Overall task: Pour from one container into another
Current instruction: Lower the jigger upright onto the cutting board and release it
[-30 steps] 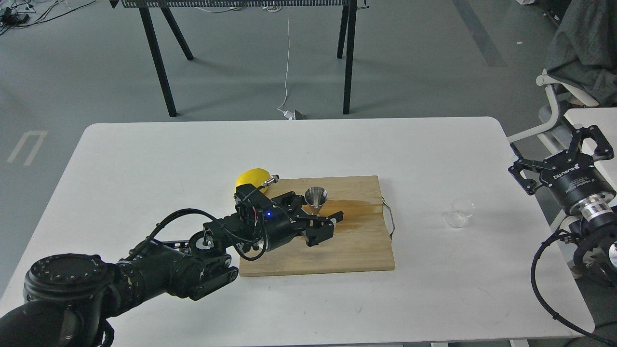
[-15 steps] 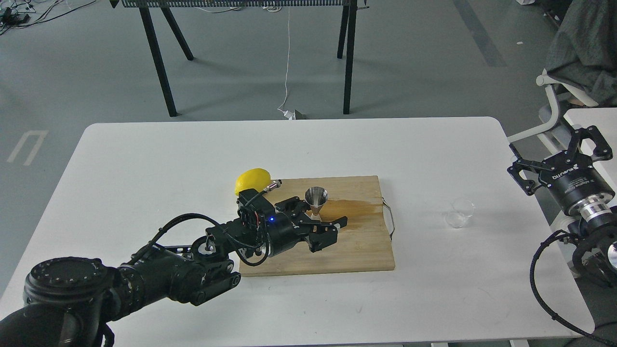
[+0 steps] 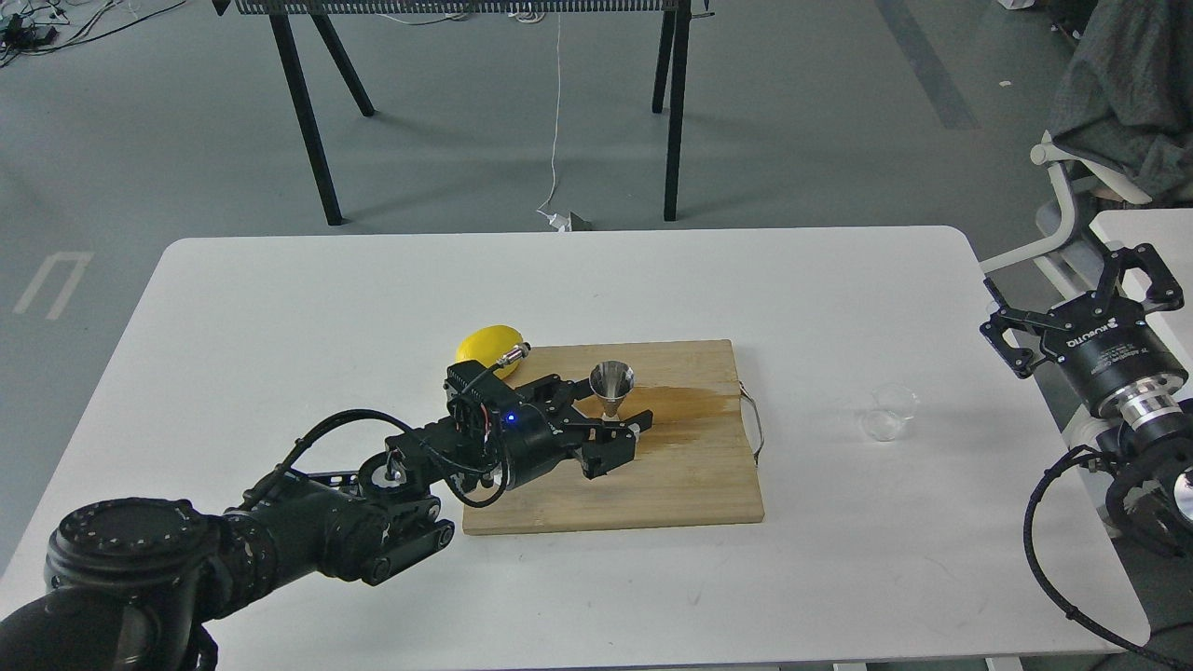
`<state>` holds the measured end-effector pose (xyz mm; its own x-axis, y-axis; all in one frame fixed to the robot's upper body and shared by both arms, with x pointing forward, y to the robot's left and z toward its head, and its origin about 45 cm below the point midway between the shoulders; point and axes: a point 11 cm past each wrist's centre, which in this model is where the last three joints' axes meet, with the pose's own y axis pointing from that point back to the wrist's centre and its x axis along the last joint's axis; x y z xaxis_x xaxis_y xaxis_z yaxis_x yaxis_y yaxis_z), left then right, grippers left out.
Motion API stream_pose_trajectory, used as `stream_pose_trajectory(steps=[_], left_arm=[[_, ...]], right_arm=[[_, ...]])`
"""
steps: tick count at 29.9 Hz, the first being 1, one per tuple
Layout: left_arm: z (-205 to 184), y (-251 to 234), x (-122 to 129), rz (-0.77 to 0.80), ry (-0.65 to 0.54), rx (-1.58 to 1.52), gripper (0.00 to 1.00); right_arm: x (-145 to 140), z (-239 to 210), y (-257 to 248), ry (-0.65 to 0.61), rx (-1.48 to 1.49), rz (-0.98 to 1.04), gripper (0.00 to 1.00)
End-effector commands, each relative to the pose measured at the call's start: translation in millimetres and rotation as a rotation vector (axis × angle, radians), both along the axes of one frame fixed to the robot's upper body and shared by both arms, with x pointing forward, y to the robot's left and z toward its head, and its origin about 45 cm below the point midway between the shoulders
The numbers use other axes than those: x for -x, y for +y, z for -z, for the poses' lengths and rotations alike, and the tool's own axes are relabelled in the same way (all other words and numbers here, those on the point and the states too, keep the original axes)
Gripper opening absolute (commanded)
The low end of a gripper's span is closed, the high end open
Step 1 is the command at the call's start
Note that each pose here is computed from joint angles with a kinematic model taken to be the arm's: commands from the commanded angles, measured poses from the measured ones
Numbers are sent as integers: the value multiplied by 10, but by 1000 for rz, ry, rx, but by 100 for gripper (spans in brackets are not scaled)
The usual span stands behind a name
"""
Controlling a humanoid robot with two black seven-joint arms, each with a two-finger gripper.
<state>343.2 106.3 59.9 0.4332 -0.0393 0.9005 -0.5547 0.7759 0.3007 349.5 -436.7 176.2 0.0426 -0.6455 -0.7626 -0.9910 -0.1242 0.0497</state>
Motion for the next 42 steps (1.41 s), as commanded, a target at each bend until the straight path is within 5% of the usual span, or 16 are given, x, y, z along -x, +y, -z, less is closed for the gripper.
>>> stream_pose_trajectory(steps=[1, 42], left_arm=[[-2, 5, -7, 0, -2, -3, 90], [-43, 804, 159, -40, 33, -22, 90]], right_arm=[[8, 10, -3, 3, 0, 1, 99], [30, 28, -28, 7, 2, 8, 99]])
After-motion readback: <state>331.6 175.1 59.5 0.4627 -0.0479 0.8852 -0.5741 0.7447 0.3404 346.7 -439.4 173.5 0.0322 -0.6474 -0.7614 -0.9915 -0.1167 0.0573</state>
